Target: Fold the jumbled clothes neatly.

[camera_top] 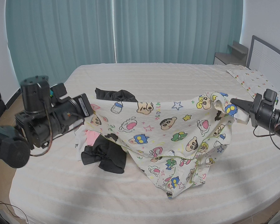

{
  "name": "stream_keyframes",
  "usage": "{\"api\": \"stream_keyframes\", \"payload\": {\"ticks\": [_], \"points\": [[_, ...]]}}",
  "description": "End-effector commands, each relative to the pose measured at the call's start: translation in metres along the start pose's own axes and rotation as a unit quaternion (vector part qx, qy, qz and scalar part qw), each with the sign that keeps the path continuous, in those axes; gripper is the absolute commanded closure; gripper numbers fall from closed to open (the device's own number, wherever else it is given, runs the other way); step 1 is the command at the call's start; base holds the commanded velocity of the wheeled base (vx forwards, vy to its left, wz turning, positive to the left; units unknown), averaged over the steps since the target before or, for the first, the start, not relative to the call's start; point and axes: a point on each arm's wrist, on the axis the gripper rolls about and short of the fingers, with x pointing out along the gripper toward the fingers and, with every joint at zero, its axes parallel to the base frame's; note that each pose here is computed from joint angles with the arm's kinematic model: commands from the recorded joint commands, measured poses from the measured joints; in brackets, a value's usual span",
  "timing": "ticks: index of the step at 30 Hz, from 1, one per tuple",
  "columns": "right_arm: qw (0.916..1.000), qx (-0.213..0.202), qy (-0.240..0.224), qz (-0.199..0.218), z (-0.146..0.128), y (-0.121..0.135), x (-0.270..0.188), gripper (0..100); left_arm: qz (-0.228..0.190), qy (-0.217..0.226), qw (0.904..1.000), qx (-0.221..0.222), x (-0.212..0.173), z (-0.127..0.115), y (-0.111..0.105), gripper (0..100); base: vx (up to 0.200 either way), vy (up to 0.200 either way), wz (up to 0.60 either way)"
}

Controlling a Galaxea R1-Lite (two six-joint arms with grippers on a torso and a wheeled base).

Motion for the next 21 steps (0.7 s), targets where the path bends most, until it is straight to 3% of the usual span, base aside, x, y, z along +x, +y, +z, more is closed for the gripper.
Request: {"api": "stream_keyframes", "payload": {"ticks": [1,9,17,21], "points": [[0.9957,-0.029,-0.075,0.045,0.046,0.05,-0.015,100,-0.036,-0.113,0.9928,-0.015,-0.061,0.075,-0.026,100,0.0,0.0,0.0],[0.9871,-0.049,-0.101,0.114,0.056,0.089,-0.035,100,-0.042,-0.162,0.9857,-0.021,-0.089,0.093,-0.032,100,0.0,0.0,0.0],[0.9963,-0.025,-0.032,0.075,0.018,0.061,-0.024,100,-0.011,-0.065,0.9976,-0.022,-0.088,0.031,-0.008,100,0.0,0.0,0.0],[0.9975,-0.021,-0.02,0.064,0.013,0.054,-0.019,100,-0.007,-0.053,0.9972,-0.052,-0.087,0.02,-0.003,100,0.0,0.0,0.0]]}}
